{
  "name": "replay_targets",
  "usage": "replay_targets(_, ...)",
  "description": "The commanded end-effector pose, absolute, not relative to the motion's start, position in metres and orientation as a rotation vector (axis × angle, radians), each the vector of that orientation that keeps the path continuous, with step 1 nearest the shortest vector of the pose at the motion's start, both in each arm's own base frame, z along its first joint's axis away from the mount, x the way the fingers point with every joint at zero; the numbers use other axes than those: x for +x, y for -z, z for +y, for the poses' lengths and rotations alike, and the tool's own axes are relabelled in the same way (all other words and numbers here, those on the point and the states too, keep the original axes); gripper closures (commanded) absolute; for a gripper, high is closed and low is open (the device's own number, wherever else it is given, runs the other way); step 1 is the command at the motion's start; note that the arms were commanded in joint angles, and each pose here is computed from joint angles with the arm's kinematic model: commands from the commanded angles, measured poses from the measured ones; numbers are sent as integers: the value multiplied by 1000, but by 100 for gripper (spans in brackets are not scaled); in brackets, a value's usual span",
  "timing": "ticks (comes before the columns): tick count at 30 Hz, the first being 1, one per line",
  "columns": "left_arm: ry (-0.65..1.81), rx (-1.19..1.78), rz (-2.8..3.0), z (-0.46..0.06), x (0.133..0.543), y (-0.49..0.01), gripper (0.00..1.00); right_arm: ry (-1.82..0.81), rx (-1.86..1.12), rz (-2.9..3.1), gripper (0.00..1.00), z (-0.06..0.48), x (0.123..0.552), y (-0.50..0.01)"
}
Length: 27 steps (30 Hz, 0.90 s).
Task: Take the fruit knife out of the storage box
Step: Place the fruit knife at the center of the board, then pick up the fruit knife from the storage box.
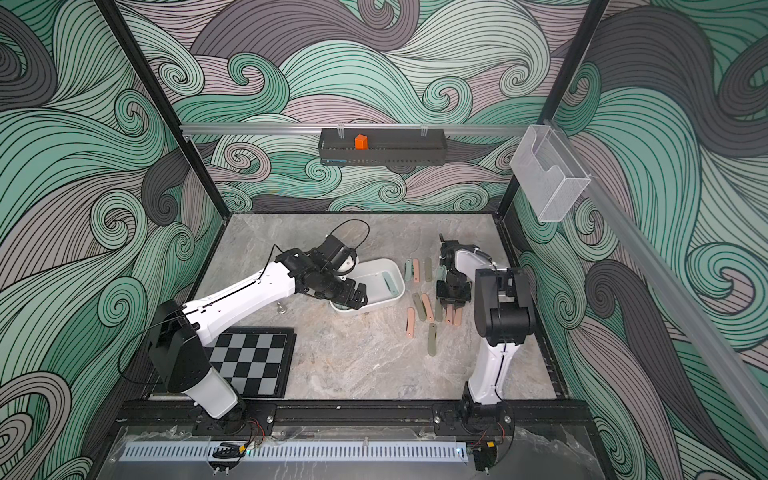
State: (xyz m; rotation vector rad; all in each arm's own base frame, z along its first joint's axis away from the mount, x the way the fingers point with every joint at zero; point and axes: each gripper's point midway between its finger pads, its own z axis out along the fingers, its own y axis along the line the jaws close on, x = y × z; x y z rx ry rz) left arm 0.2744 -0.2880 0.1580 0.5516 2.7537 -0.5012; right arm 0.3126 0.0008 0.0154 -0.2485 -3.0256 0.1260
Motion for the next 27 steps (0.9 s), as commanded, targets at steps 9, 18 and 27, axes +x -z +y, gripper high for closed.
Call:
replay_targets(9, 439, 498, 2747, -267, 286, -165, 1, -71, -141, -3204, 54, 31, 347, -80)
replay_targets(18, 411, 406, 2740, -245, 290, -169, 1, -7, 104, -3353, 15, 104, 384, -127)
replay_targets(27, 398, 272, 2746, -213, 281, -168, 1, -6, 366, -3338, 7, 171, 393, -116)
